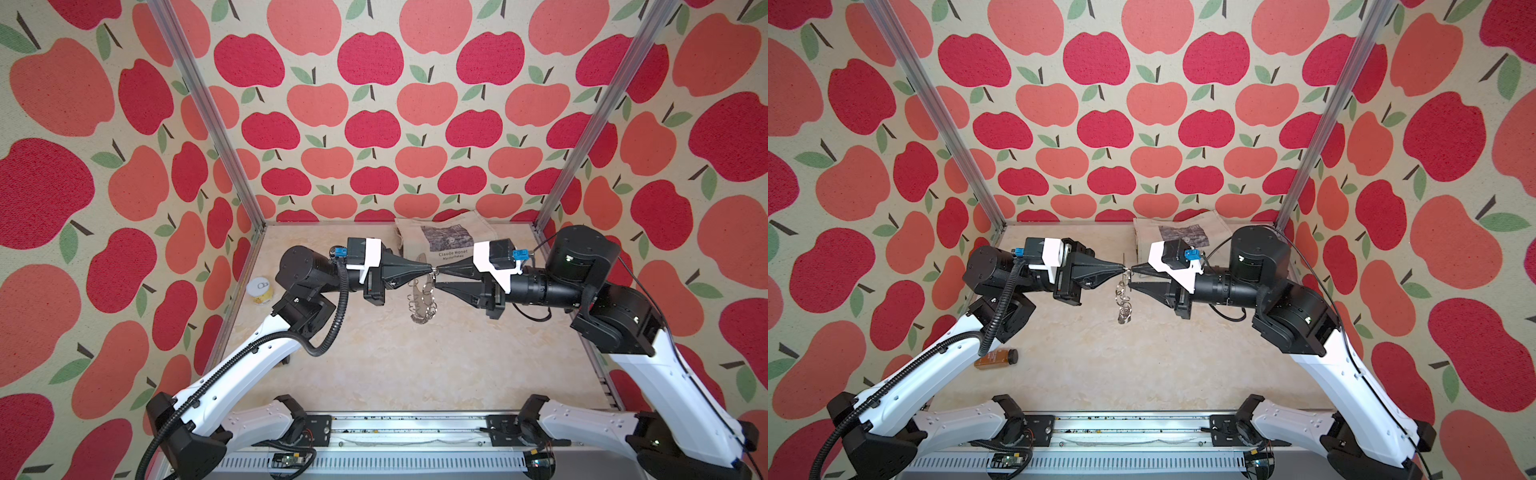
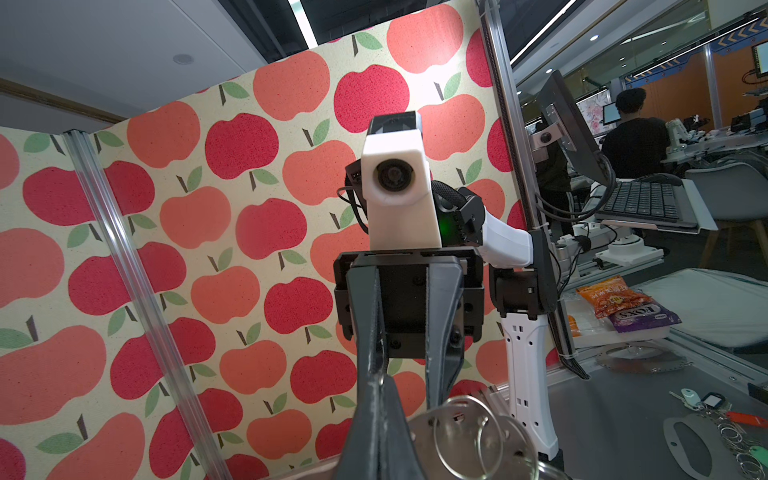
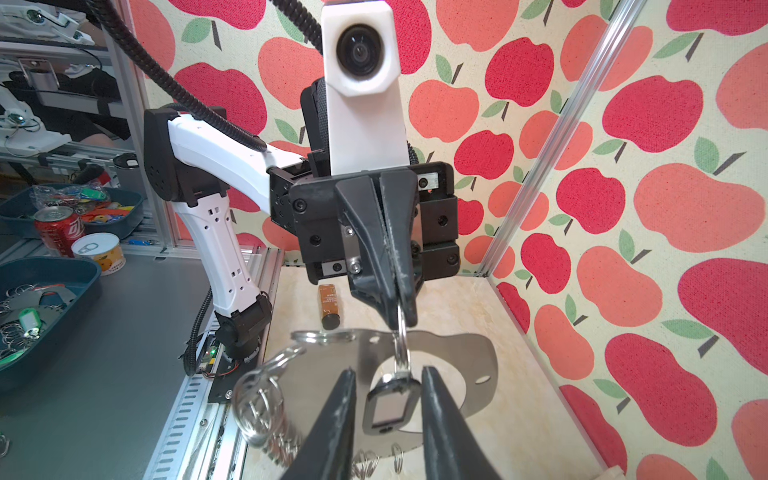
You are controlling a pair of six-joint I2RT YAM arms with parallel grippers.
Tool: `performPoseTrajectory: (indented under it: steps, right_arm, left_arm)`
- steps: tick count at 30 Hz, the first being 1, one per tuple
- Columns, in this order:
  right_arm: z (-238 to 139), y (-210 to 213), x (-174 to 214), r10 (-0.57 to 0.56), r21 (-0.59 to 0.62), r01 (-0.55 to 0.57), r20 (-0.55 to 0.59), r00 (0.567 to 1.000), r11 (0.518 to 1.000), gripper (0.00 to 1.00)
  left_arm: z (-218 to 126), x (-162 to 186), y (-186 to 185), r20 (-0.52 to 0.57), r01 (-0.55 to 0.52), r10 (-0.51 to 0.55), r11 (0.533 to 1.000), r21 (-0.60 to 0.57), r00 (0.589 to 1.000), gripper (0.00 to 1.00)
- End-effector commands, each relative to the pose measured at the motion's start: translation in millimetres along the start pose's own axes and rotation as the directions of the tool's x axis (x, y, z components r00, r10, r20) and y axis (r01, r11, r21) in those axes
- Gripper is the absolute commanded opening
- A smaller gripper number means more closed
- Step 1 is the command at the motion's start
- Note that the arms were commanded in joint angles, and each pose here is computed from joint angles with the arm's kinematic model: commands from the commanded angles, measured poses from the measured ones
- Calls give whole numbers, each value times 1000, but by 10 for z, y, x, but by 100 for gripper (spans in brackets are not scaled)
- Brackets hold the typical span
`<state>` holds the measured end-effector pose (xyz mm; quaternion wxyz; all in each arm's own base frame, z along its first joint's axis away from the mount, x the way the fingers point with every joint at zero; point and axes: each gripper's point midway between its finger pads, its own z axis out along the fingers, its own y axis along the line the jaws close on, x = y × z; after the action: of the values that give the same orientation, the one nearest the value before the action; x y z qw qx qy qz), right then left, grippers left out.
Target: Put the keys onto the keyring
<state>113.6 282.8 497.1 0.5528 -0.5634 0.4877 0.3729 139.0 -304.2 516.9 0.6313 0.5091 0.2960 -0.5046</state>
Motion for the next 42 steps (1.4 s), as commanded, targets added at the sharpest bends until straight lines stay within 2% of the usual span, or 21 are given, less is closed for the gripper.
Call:
performPoseTrajectory:
  steps: [1, 13, 30, 42]
  right_arm:
    - [-163, 33, -132, -21, 25, 20, 22, 1000, 999, 32]
    - [-123, 198, -89, 59, -79, -57, 26, 998, 995, 28]
    - [7, 73, 45, 94, -71, -94, -6, 996, 993, 24]
    - [-6, 61, -40, 99, -88, -96, 25, 995, 991, 26]
  left_arm:
    - [-37, -111, -47, 16, -55, 55, 999, -1, 998, 0]
    - [-23, -102, -32, 9, -59, 59, 998, 2, 998, 0]
    - [-29, -143, -80, 17, -67, 67, 998, 14, 998, 0]
    - [-19, -121, -91, 12, -60, 60, 998, 24, 998, 0]
